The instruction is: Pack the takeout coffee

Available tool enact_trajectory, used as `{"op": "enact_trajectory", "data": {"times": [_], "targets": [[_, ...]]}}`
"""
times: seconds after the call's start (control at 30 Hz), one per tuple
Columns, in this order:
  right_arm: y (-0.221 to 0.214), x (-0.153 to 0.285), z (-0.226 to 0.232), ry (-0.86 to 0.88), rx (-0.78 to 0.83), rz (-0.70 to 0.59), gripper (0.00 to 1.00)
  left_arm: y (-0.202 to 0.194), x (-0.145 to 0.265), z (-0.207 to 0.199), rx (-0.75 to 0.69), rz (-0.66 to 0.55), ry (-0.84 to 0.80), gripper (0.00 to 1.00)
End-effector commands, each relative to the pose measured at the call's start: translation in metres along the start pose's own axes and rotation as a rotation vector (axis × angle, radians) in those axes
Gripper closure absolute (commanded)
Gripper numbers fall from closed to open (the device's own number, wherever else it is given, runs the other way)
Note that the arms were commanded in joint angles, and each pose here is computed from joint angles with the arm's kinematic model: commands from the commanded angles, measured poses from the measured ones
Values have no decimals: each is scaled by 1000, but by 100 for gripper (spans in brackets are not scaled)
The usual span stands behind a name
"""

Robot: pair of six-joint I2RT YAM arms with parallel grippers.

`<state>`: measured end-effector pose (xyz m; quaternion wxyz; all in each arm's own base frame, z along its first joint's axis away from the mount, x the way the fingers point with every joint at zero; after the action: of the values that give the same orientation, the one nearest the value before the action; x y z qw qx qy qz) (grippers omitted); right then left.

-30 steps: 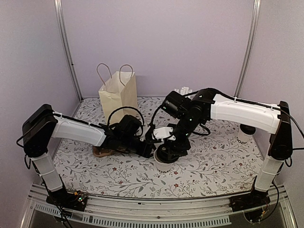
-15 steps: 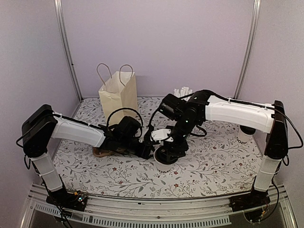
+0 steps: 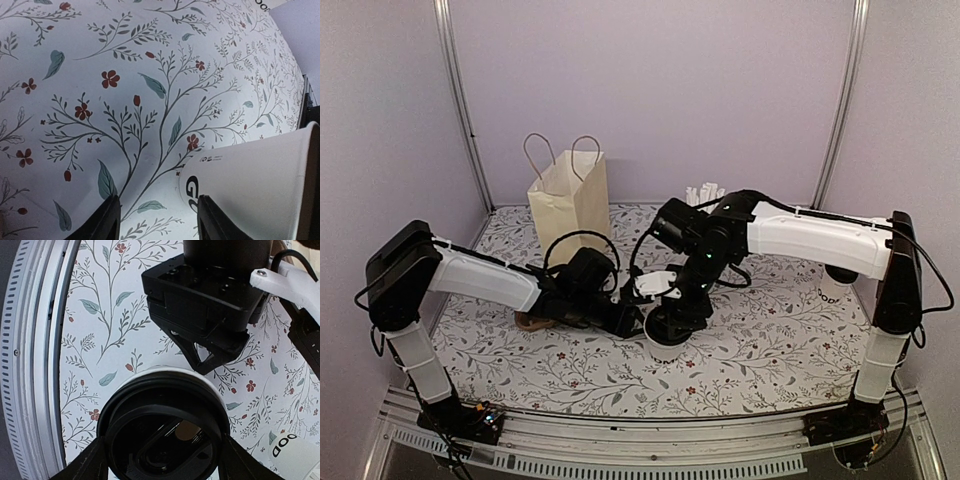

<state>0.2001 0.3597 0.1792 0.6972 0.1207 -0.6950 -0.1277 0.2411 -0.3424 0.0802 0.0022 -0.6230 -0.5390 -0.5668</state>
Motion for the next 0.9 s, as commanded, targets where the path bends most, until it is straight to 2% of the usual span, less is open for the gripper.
{"op": "enact_trajectory", "data": {"times": [0.0, 0.63, 0.87], "targets": [[8, 0, -8, -23, -6, -14, 34, 7, 4, -1, -11, -37, -25, 46], [-2, -21, -5, 29, -22, 62, 34, 3, 4, -1, -10, -32, -29, 47], [0, -12, -5, 15, -28, 50, 34, 8, 24, 3, 1, -79, 3, 46]]}}
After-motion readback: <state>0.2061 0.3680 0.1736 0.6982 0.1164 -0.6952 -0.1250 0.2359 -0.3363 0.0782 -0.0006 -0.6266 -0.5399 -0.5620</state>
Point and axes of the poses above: each gripper's point midway between its finger pads, its own x axis back along the fingers, its own z axis along the line the jaws close on, y = z × x, the point moved 4 cm from there along x, back along the fingers, and after that the axes turned 9 degrees about -x, right-handed, at the moved point
